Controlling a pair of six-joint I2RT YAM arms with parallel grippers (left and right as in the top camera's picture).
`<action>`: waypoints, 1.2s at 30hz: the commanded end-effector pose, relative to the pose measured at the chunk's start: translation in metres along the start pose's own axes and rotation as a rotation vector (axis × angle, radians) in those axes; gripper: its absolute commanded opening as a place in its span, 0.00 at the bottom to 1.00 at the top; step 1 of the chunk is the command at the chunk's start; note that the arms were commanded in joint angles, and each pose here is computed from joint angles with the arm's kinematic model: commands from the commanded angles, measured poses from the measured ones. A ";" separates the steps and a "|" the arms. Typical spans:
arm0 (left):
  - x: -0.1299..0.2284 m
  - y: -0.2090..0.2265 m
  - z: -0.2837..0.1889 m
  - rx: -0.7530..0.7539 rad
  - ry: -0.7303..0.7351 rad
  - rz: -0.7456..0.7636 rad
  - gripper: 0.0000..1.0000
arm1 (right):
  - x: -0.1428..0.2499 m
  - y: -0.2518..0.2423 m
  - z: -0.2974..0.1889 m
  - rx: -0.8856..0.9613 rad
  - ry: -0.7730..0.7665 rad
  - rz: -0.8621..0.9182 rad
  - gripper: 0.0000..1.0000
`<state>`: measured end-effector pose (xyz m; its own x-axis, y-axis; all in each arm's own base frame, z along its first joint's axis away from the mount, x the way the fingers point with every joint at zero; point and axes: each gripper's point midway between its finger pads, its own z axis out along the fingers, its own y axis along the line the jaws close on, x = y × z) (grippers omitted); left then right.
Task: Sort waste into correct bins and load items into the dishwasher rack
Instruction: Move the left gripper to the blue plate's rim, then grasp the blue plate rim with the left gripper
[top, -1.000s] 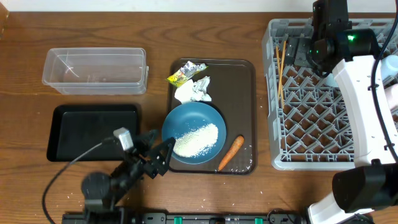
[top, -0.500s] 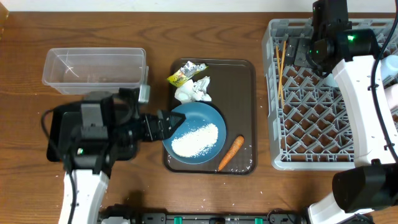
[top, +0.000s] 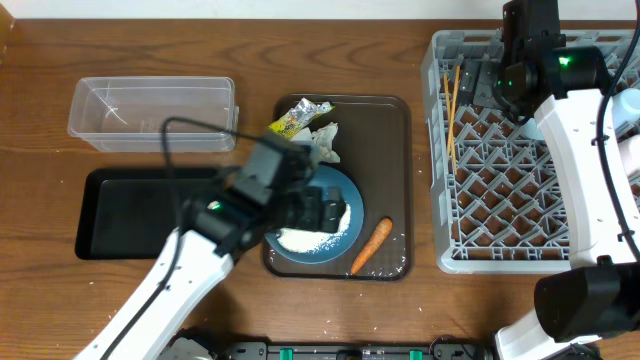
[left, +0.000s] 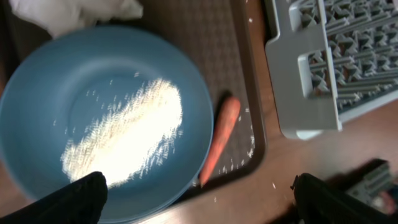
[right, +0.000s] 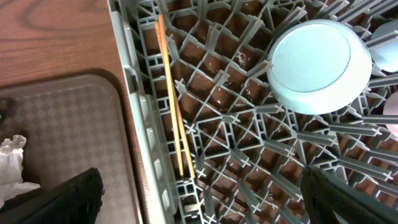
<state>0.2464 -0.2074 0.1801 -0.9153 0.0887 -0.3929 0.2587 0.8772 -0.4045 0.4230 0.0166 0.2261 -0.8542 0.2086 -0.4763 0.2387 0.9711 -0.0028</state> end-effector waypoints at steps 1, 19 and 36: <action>-0.008 0.002 0.017 -0.070 -0.013 0.025 0.98 | -0.002 -0.004 -0.002 0.004 -0.007 0.018 0.99; -0.005 0.013 0.114 -0.188 0.067 0.073 0.98 | -0.001 -0.004 -0.002 0.004 -0.006 0.018 0.99; 0.027 0.016 0.141 -0.374 0.104 0.195 0.96 | -0.001 -0.003 -0.002 0.004 -0.006 0.018 0.99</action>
<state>0.2576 -0.2694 0.0460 -0.8995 0.3087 -0.3093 0.3487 0.9336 -0.0822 0.4230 0.0165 0.2261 -0.8540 0.2089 -0.4764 0.2392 0.9710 -0.0029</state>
